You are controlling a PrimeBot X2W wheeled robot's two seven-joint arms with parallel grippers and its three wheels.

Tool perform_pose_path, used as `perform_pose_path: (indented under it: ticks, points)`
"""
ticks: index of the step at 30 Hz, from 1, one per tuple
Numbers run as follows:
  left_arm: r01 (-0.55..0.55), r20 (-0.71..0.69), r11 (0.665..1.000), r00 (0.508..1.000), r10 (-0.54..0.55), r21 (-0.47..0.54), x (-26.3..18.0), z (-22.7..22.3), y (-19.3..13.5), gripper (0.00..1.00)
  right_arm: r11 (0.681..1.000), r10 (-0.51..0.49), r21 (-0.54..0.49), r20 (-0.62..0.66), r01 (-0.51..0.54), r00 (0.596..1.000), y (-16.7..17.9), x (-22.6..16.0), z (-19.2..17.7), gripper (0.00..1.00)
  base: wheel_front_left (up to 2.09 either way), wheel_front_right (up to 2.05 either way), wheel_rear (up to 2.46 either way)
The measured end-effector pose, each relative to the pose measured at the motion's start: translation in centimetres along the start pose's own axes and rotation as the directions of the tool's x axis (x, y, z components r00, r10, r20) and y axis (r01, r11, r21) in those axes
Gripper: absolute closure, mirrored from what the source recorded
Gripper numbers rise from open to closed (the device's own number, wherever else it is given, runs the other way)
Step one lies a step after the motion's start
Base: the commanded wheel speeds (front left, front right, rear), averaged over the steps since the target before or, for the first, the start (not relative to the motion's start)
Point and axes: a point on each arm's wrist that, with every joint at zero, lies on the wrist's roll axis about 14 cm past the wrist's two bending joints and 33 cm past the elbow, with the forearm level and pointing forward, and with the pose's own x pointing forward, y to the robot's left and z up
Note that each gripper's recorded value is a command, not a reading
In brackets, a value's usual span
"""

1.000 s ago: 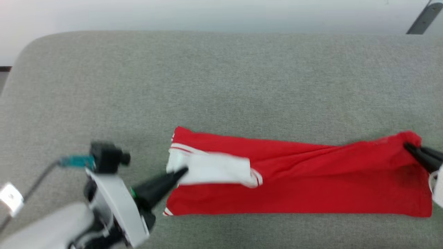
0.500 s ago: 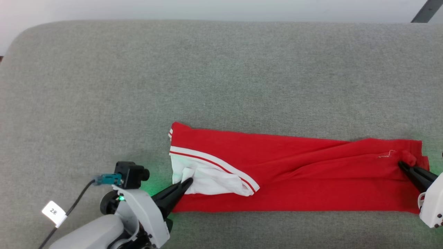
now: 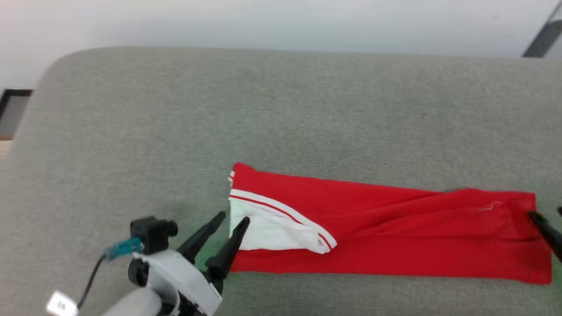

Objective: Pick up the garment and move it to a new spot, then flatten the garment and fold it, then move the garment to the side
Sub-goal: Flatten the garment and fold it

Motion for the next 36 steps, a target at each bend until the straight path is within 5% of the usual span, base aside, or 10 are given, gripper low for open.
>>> perform_pose_path:
  ticks: [5, 9, 16, 25, 28, 36]
  points:
    - [-0.078, 0.139, 0.997, 0.987, 0.081, -0.025, -2.6, 1.4, 0.5, 0.0, 0.998, -0.023, 0.05, -0.065, 0.026, 0.998, -0.8, -0.1, -1.0, 0.0, 0.0, 0.0, 0.0]
    - [-0.195, 0.154, 0.977, 0.971, 0.18, 0.088, -5.0, 0.5, 2.4, 0.0, 0.995, -0.016, 0.096, -0.169, 0.033, 0.985, -0.7, 0.3, -2.7, 0.0, 0.0, 0.0, 0.0]
    - [-0.329, 0.258, 0.933, 0.923, 0.286, 0.142, -7.9, 1.7, 4.0, 0.0, 0.99, 0.006, 0.139, -0.283, 0.035, 0.959, 0.2, 1.3, -3.9, 0.0, 0.0, 0.0, 0.0]
    - [-0.416, 0.408, 0.872, 0.865, 0.291, 0.26, -10.5, 5.0, 3.4, 0.0, 0.987, -0.008, 0.149, -0.354, 0.065, 0.935, 1.0, 1.7, -5.0, 0.0, 0.0, 0.0, 0.0]
    - [-0.436, 0.416, 0.861, 0.856, 0.307, 0.263, -10.8, 4.9, 3.5, 0.0, 0.984, 0.018, 0.169, -0.375, 0.049, 0.927, 2.0, 1.7, -5.5, 1.0, 0.0, 0.0, 0.0]
    - [-0.434, 0.405, 0.854, 0.863, 0.301, 0.289, -10.0, 4.5, 3.3, 0.0, 0.982, 0.014, 0.182, -0.316, 0.047, 0.949, 2.2, 1.6, -4.4, 1.0, 0.0, 0.0, 0.0]
